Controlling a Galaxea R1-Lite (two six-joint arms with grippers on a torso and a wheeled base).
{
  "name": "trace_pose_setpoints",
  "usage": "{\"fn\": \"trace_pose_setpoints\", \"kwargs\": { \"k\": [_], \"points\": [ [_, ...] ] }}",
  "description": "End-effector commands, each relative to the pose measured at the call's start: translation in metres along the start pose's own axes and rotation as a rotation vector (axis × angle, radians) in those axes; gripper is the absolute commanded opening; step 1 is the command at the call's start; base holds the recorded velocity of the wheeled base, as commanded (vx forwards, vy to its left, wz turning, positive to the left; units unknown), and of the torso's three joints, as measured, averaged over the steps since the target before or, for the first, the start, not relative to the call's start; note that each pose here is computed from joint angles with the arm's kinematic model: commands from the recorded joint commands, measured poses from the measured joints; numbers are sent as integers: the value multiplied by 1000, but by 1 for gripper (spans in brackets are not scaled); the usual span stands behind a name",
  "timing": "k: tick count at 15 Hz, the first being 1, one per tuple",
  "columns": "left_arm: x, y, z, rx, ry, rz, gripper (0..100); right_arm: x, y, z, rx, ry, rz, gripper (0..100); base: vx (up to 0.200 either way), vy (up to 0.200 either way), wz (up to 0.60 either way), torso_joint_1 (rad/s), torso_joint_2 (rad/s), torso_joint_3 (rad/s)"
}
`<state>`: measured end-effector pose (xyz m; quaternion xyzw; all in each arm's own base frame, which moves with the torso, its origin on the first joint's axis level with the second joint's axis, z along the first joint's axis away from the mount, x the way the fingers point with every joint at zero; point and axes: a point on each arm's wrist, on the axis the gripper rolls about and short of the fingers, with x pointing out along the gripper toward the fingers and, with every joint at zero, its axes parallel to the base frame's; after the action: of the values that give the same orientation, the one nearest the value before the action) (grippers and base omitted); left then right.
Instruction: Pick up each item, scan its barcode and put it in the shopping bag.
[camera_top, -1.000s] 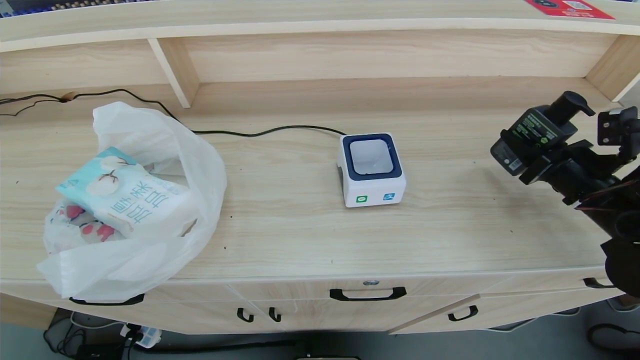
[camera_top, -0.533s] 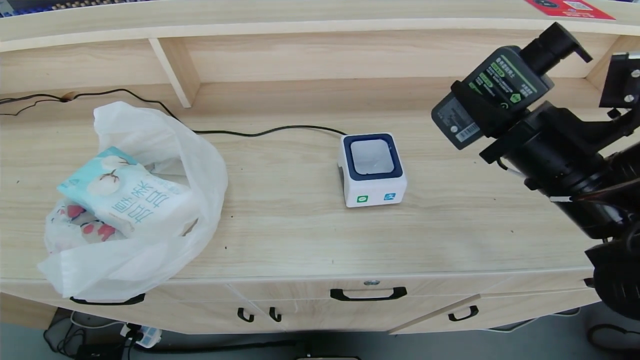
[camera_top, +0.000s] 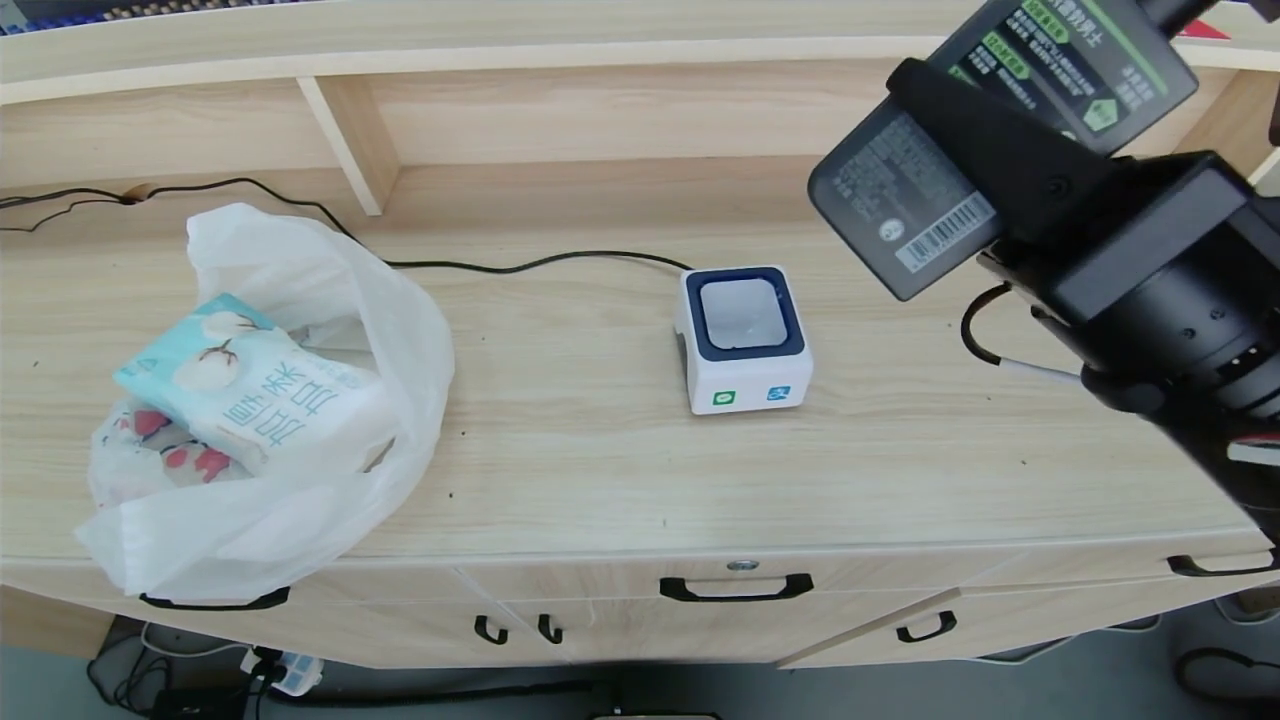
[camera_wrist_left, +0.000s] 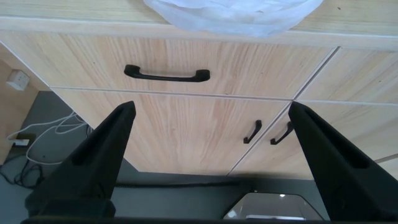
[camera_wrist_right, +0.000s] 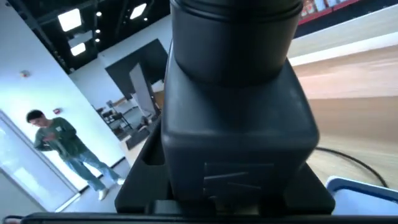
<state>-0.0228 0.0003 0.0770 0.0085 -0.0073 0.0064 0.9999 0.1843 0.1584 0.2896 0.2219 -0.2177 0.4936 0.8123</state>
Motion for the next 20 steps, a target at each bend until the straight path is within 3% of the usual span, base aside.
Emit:
{"fn": "trace_pose_setpoints", "kwargs": {
  "k": [1, 4, 8, 16, 17, 18, 20],
  "points": [
    [0, 0, 0, 0, -1, 0, 100, -5, 26, 9, 78, -18, 81, 0, 0, 0, 0, 0, 0, 0],
    [0, 0, 0, 0, -1, 0, 100, -16, 52, 7, 177, 33, 154, 0, 0, 0, 0, 0, 0, 0],
    [0, 0, 0, 1, -1, 0, 100, -17, 70, 6, 237, 74, 210, 0, 0, 0, 0, 0, 0, 0],
    [0, 0, 0, 0, -1, 0, 100, -18, 83, -8, 262, 151, 215, 0, 0, 0, 0, 0, 0, 0],
    [0, 0, 0, 0, -1, 0, 100, -16, 78, -12, 216, 164, 183, 0, 0, 0, 0, 0, 0, 0],
    [0, 0, 0, 0, -1, 0, 100, -14, 57, -18, 104, 191, 99, 0, 0, 0, 0, 0, 0, 0],
    [0, 0, 0, 0, -1, 0, 100, -19, -10, -32, -271, 271, -140, 0, 0, 0, 0, 0, 0, 0]
  ]
}}
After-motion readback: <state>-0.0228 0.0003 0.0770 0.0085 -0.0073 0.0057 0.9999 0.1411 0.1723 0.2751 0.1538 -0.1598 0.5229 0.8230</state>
